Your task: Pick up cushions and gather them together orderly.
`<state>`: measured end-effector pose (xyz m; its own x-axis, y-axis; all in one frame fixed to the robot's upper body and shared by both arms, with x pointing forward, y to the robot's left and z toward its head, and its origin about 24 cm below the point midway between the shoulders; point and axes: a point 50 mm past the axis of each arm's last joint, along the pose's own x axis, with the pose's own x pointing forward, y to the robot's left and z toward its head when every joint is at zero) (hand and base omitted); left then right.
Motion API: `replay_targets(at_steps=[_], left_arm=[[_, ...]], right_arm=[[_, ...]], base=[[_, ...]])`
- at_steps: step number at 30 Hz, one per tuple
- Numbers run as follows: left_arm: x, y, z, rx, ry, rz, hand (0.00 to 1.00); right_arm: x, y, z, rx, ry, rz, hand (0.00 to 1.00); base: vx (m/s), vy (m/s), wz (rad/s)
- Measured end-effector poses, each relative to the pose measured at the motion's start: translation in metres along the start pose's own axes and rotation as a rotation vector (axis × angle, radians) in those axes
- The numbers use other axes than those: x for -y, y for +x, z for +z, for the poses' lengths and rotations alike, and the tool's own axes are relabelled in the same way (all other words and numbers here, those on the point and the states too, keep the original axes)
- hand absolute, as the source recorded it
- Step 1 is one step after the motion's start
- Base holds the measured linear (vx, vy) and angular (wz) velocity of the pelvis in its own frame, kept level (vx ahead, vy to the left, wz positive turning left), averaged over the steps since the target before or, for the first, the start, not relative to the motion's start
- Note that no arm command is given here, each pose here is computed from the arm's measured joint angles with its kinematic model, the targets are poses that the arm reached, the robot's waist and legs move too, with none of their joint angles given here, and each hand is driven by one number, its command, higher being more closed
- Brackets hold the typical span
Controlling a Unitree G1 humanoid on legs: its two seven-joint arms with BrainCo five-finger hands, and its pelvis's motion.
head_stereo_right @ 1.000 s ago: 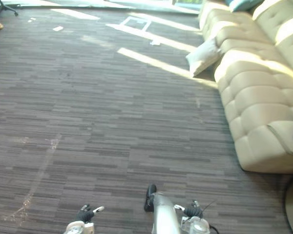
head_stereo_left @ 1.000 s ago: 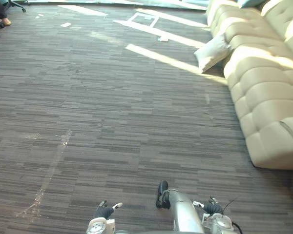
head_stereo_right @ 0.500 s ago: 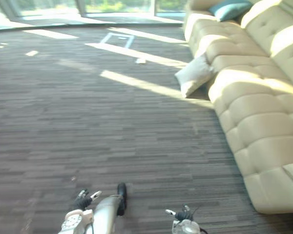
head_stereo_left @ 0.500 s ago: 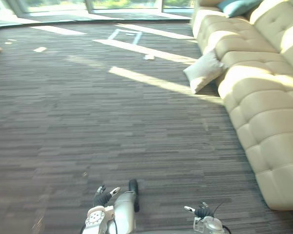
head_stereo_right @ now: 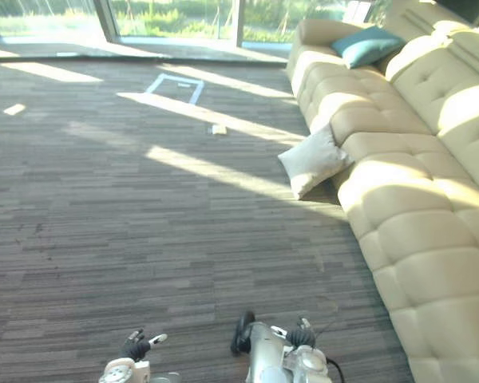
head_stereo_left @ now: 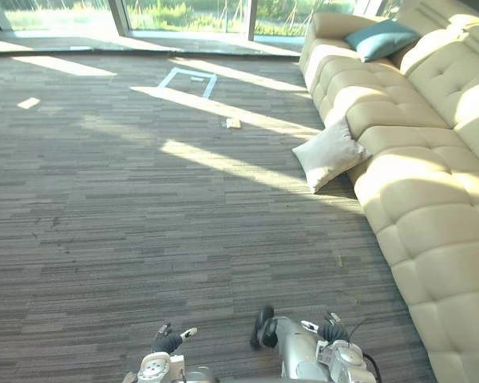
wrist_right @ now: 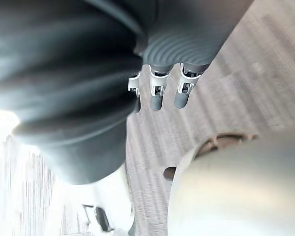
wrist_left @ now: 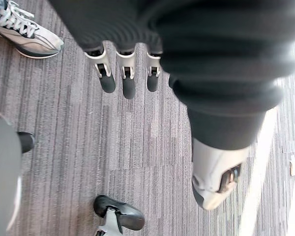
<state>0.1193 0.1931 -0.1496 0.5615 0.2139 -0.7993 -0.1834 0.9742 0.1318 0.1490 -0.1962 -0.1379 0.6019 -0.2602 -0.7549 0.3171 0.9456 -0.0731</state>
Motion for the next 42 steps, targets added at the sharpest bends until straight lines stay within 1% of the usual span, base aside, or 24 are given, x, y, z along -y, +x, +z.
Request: replay_targets(at_steps=[3, 4, 6, 9, 11, 13, 18, 19, 21, 22, 24, 26, 28, 33, 35, 38, 40, 42], left_arm=[[0.014, -0.002, -0.002, -0.007, -0.057, -0.015, 0.00], [0.013, -0.001, -0.001, -0.004, -0.072, -0.009, 0.00], [0.005, 0.000, 0.008, 0.034, -0.096, 0.021, 0.00], [-0.007, 0.002, 0.020, 0.085, -0.090, 0.047, 0.00], [-0.006, 0.001, 0.026, 0.113, -0.100, 0.048, 0.00], [-0.002, 0.001, 0.029, 0.131, -0.116, 0.041, 0.00], [0.002, 0.001, 0.030, 0.134, -0.133, 0.034, 0.00], [-0.004, 0.001, 0.029, 0.132, -0.119, 0.049, 0.00], [-0.008, 0.001, 0.027, 0.122, -0.109, 0.055, 0.00], [-0.010, 0.002, 0.028, 0.118, -0.085, 0.054, 0.00], [-0.010, 0.004, 0.027, 0.105, -0.081, 0.056, 0.00], [-0.009, 0.003, 0.019, 0.067, -0.083, 0.056, 0.00], [-0.010, 0.002, 0.013, 0.047, -0.056, 0.050, 0.00], [-0.007, 0.001, 0.005, 0.017, -0.025, 0.031, 0.00], [-0.010, 0.000, 0.000, -0.002, -0.015, 0.034, 0.00], [0.003, 0.001, 0.000, -0.007, -0.013, 0.001, 0.00], [0.009, 0.000, 0.001, 0.000, -0.030, -0.006, 0.00], [0.007, 0.000, 0.004, 0.015, -0.060, 0.008, 0.00]], right_arm=[[0.008, 0.001, 0.006, 0.021, -0.031, -0.009, 0.00], [0.008, 0.001, 0.006, 0.019, -0.047, -0.009, 0.00], [0.003, 0.000, 0.001, -0.006, -0.045, -0.002, 0.00], [-0.006, -0.003, -0.009, -0.038, -0.052, 0.026, 0.00], [-0.007, -0.003, -0.010, -0.046, -0.047, 0.025, 0.00], [-0.006, -0.003, -0.010, -0.044, -0.044, 0.016, 0.00], [0.003, -0.009, -0.026, -0.090, -0.052, -0.017, 0.00], [0.000, -0.014, -0.036, -0.118, -0.043, -0.014, 0.00], [-0.002, -0.015, -0.040, -0.127, -0.031, -0.010, 0.00], [-0.004, -0.015, -0.039, -0.121, -0.027, -0.003, 0.00], [-0.003, -0.014, -0.036, -0.109, -0.039, -0.003, 0.00], [0.000, -0.013, -0.033, -0.094, -0.054, -0.007, 0.00], [-0.002, -0.011, -0.028, -0.076, -0.066, 0.001, 0.00], [-0.001, -0.003, -0.012, -0.043, -0.082, 0.005, 0.00], [-0.001, -0.004, -0.012, -0.044, -0.083, 0.009, 0.00], [0.011, -0.002, -0.007, -0.025, -0.071, -0.020, 0.00], [0.015, -0.002, -0.007, -0.024, -0.055, -0.036, 0.00], [0.012, -0.004, -0.011, -0.039, -0.055, -0.032, 0.00]], base=[[0.73, -0.239, 0.12], [0.72, -0.191, -0.15], [0.78, -0.179, -0.43], [0.52, -0.130, -0.52], [0.58, -0.042, -0.82], [0.53, 0.071, -0.86], [0.61, 0.283, -0.74], [0.65, 0.329, -0.52], [0.63, 0.314, -0.34], [0.71, 0.382, -0.29], [0.49, 0.245, -0.22], [0.50, 0.182, -0.29], [0.50, 0.110, -0.19], [0.49, 0.012, -0.38], [0.58, -0.095, -0.28], [0.57, -0.134, -0.20], [0.48, -0.185, -0.18], [0.37, -0.110, -0.46]])
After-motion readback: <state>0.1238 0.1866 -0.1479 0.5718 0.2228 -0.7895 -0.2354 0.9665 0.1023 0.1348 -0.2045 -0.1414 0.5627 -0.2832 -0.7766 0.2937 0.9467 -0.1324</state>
